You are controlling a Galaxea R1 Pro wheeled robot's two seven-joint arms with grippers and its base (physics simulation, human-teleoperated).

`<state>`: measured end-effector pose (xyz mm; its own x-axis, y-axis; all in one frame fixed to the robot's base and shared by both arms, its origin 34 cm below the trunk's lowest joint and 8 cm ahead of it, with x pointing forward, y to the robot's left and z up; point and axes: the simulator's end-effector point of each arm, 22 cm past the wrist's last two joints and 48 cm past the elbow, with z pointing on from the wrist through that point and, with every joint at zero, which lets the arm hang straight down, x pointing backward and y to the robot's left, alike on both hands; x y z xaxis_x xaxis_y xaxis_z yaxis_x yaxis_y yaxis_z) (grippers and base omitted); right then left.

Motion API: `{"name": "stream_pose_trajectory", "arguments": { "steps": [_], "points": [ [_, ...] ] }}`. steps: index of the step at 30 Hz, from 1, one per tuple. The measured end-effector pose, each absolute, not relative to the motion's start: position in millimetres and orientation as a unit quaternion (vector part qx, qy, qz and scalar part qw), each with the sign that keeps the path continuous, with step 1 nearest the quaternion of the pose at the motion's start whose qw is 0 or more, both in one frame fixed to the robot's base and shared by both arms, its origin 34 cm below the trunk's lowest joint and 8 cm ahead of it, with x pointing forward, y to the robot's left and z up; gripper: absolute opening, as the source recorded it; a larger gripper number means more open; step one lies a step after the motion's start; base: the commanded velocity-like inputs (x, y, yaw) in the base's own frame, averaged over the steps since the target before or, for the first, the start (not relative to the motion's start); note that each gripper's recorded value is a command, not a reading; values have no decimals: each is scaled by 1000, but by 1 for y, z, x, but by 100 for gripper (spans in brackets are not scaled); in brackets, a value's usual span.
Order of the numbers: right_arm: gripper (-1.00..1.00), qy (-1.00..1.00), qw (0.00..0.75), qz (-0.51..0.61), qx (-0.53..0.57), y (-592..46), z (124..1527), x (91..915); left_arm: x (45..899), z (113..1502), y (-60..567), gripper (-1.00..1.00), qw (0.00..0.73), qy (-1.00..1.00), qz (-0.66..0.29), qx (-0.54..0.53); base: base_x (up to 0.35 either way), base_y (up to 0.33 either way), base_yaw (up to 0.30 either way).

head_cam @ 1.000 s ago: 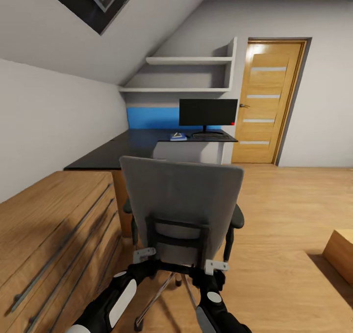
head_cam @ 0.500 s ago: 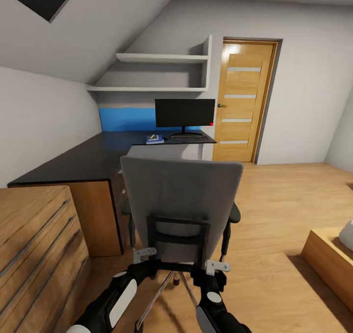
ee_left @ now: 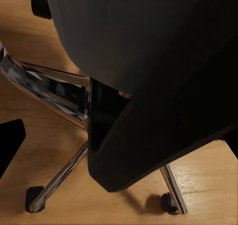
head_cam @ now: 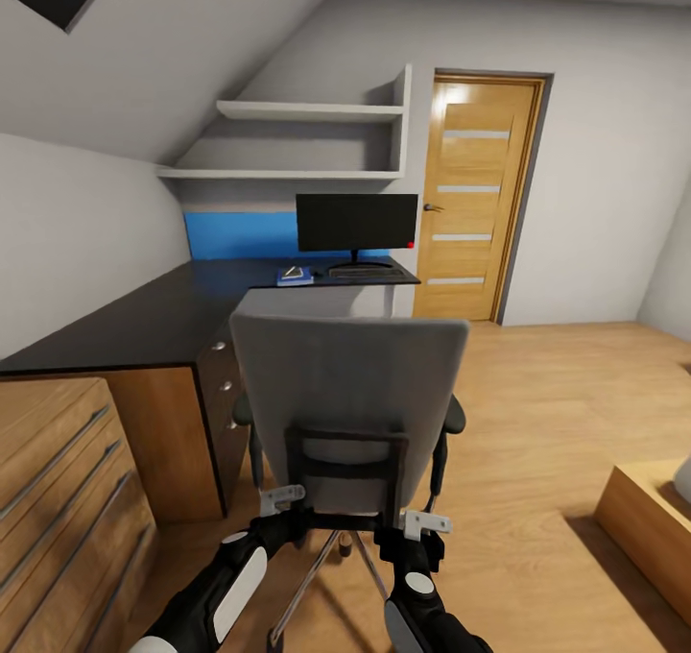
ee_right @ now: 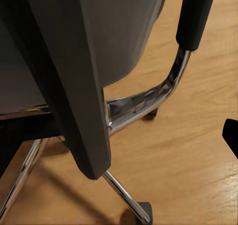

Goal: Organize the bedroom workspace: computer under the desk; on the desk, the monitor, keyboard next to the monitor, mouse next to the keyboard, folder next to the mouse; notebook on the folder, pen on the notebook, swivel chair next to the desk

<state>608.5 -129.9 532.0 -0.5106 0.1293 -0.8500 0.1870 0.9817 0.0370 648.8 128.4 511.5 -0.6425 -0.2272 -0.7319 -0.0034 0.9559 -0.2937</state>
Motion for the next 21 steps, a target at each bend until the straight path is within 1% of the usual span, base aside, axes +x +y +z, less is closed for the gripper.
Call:
{"name": "stream_pose_trajectory", "arguments": {
  "steps": [21],
  "points": [
    [100,870,485,-20,87,-124,532,609,648,510,128,100,416,897,-134,-65,331,0,0]
  ]
}}
